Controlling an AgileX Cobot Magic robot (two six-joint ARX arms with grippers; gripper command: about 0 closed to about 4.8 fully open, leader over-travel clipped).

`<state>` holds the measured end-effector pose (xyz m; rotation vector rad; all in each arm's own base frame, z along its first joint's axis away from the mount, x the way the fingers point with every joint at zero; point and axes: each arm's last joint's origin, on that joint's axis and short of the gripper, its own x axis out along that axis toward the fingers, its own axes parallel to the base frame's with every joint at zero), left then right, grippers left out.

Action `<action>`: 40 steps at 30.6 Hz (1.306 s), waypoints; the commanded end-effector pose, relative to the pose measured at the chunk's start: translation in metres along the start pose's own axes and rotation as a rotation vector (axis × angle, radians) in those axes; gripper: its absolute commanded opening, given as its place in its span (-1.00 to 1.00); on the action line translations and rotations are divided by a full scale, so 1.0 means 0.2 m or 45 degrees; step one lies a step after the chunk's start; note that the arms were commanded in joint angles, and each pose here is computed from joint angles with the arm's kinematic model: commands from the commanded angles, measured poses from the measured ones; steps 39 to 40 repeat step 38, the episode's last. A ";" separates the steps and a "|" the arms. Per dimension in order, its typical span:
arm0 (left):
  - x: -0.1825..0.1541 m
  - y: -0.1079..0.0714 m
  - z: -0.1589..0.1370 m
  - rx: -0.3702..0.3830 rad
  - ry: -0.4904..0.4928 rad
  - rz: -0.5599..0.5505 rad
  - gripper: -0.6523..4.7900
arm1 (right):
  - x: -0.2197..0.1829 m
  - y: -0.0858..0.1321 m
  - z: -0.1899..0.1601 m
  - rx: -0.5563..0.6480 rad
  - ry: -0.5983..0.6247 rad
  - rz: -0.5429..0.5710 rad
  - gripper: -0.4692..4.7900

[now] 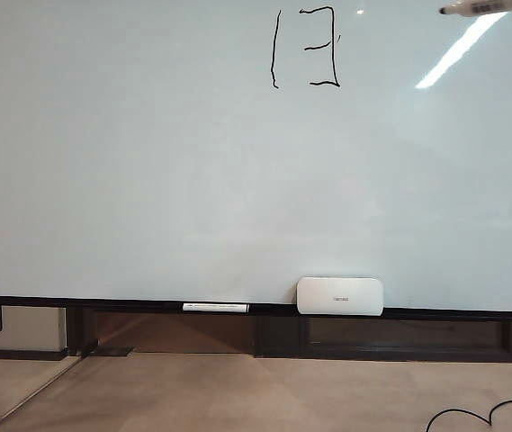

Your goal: Reach to the right to find the marker pen, pick it up, and write the number 13 on the whiteboard.

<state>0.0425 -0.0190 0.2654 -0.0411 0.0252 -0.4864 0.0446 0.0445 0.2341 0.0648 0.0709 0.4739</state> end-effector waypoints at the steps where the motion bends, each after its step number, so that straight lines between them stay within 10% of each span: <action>1: 0.00 0.00 0.01 0.000 -0.018 -0.006 -0.78 | 0.00 0.00 0.01 0.010 -0.020 -0.025 -0.82; 40: 0.00 0.00 0.01 0.000 -0.017 -0.006 -0.78 | 0.00 0.00 0.01 0.011 -0.017 -0.010 -0.82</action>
